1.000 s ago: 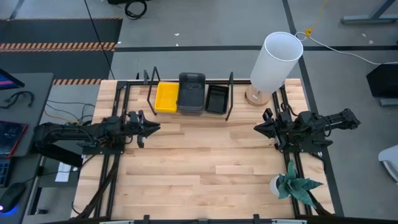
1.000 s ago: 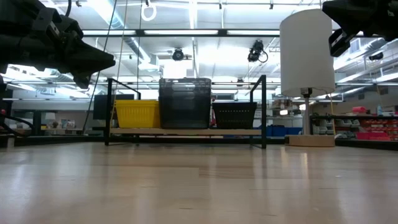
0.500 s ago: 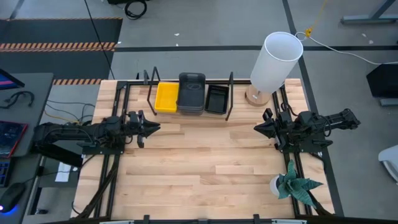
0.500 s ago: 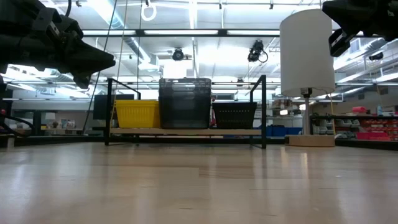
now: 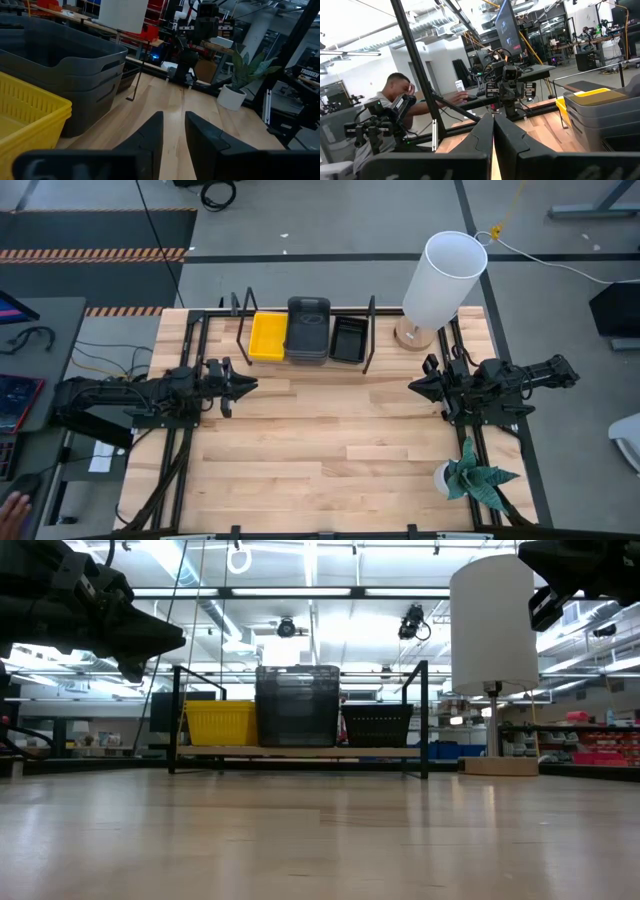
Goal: Stack baskets on shelf by color
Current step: Return to Home Position
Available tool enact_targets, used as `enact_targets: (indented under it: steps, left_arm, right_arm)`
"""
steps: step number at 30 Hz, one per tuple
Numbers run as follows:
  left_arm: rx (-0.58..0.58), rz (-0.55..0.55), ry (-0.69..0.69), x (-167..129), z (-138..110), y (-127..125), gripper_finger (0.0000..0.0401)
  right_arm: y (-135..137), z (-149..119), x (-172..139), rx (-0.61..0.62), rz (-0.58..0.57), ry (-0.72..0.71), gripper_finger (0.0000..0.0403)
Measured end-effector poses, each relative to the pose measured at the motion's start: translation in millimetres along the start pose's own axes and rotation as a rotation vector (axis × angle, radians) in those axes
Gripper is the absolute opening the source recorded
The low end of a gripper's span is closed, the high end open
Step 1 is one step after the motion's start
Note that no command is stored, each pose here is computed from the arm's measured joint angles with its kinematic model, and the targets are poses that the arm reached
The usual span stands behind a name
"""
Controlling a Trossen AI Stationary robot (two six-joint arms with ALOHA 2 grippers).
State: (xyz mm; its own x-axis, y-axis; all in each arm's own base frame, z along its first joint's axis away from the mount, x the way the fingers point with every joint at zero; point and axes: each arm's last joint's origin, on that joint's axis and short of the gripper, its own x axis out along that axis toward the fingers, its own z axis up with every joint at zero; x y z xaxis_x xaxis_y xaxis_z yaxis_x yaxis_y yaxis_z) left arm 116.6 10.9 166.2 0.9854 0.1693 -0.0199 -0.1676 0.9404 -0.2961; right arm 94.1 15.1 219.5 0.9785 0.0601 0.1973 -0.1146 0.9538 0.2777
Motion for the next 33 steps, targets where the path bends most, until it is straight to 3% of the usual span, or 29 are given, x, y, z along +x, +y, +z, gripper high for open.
enact_targets:
  steps: [33]
  left_arm:
    - [0.000,0.000,0.000,0.0,0.0,0.0,0.0090]
  right_arm:
    - [0.0,0.0,0.0,0.000,0.000,0.000,0.0018]
